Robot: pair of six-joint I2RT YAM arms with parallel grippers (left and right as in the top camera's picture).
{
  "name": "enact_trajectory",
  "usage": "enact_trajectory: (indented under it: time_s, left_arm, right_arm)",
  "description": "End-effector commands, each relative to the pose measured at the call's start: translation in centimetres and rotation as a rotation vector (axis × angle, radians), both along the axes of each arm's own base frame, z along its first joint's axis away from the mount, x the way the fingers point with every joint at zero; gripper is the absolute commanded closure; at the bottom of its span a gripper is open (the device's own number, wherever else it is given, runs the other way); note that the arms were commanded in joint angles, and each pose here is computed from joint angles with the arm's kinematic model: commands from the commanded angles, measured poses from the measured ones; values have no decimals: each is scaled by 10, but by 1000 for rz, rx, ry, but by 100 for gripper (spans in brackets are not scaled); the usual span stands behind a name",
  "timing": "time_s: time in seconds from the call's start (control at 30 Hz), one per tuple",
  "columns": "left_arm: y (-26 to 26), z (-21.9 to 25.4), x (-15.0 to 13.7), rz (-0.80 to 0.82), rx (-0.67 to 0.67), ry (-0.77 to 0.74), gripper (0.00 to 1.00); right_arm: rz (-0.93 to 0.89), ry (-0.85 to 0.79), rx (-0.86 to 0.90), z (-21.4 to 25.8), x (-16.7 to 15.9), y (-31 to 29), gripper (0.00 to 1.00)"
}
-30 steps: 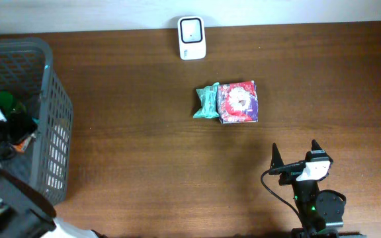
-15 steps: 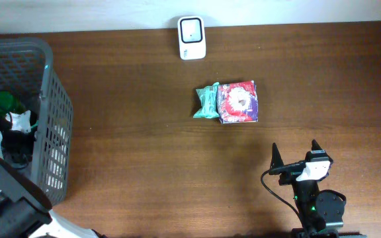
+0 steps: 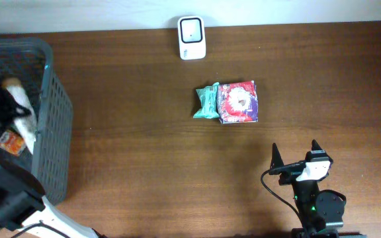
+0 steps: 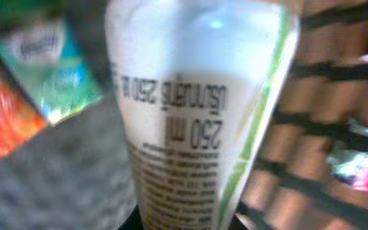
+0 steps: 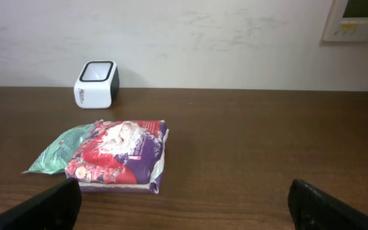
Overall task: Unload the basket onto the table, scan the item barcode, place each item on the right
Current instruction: 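Grasp the white tube in the basket with the left gripper, then carry the white tube to the scanner and lay it left of the green pack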
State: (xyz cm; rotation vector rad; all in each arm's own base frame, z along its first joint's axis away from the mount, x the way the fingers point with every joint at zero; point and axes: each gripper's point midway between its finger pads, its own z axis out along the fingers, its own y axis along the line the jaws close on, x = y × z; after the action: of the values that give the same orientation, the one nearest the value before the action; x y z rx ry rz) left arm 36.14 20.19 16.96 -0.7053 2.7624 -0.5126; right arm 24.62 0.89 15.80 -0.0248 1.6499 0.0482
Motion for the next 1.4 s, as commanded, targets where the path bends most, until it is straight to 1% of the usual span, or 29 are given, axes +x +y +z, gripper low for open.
enact_trajectory:
  time_s: [0.0, 0.1, 0.13, 0.17, 0.2, 0.23, 0.3, 0.37, 0.4, 0.43, 0.47, 0.53, 0.57, 0.6, 0.63, 0.7, 0.77, 0.83, 0.93, 0.97, 1.07, 1.13, 1.17, 1.2, 1.23, 1.27, 1.3, 1.33, 1.37]
  left_arm:
    - [-21, 127, 29, -45, -21, -359, 100]
    - [-56, 228, 26, -141, -18, -655, 100]
    - [-63, 243, 23, -163, -22, -705, 100]
    - [-77, 273, 17, -205, -18, -805, 100]
    - [-88, 289, 13, -239, -40, -865, 100]
    - [-118, 315, 3, -326, -123, -962, 100]
    - [-146, 320, 4, -369, -196, -957, 100]
    - [-195, 315, 11, -486, -233, -928, 100]
    - [-214, 307, 17, -519, -199, -891, 100]
    - [-228, 285, 30, -495, -91, -790, 100]
    - [-245, 259, 44, -403, 32, -646, 100]
    - [-267, 234, 56, -329, 208, -536, 100]
    - [-280, 214, 65, -266, 329, -468, 100]
    - [-303, 195, 69, -286, 353, -420, 100]
    - [-334, 166, 70, -334, 333, -339, 100]
    - [-372, 105, 67, -415, 340, -171, 100]
    - [-396, 38, 61, -497, 371, 1, 100]
    - [-417, -30, 55, -561, 401, 126, 100]
    - [-444, -92, 55, -603, 404, 132, 100]
    - [-448, -108, 58, -569, 394, 123, 100]
    - [-442, -122, 69, -486, 432, 94, 99]
    - [-439, -121, 71, -474, 451, 88, 98]
    - [-439, -121, 71, -471, 451, 88, 95]
    - [-438, -121, 72, -462, 451, 88, 88]
    - [-438, -121, 71, -463, 452, 88, 71]
    - [-437, -120, 72, -461, 452, 87, 50]
    - [-434, -113, 75, -452, 449, 85, 36]
    - [-430, -99, 79, -440, 446, 79, 18]
    - [-425, -77, 84, -424, 440, 63, 18]
  right_arm:
    - [-1, 5, -7, -4, 0, 0, 1]
    - [-1, 5, -7, -4, 0, 0, 1]
    - [-1, 6, -7, -4, 0, 0, 2]
    - [-1, 5, -7, -4, 0, 0, 1]
    - [-1, 5, -7, -4, 0, 0, 2]
    - [-1, 5, -7, -4, 0, 0, 2]
    - [-1, 5, -7, -4, 0, 0, 2]
    - [-1, 5, -7, -4, 0, 0, 1]
    - [-1, 5, -7, -4, 0, 0, 2]
    - [-1, 5, -7, -4, 0, 0, 1]
    - [-1, 5, -7, -4, 0, 0, 1]
    - [-1, 5, -7, -4, 0, 0, 2]
    - [-1, 5, -7, -4, 0, 0, 2]
    - [-1, 5, -7, -4, 0, 0, 1]
    - [-1, 5, -7, -4, 0, 0, 1]
    - [-1, 5, -7, -4, 0, 0, 1]
    - [-1, 5, -7, -4, 0, 0, 1]
    - [-1, 5, -7, -4, 0, 0, 2]
    - [-1, 5, -7, -4, 0, 0, 1]
    - [-1, 5, -7, -4, 0, 0, 1]
    - [-1, 5, -7, -4, 0, 0, 1]
    - [-1, 5, -7, -4, 0, 0, 2]
    - [-1, 5, -7, -4, 0, 0, 1]
    - [-1, 5, -7, -4, 0, 0, 1]
    - [-1, 5, -7, -4, 0, 0, 1]
    - [-1, 5, -7, -4, 0, 0, 2]
    - [-1, 5, -7, -4, 0, 0, 2]
    - [-1, 5, -7, -4, 0, 0, 1]
    - [-1, 5, -7, -4, 0, 0, 2]
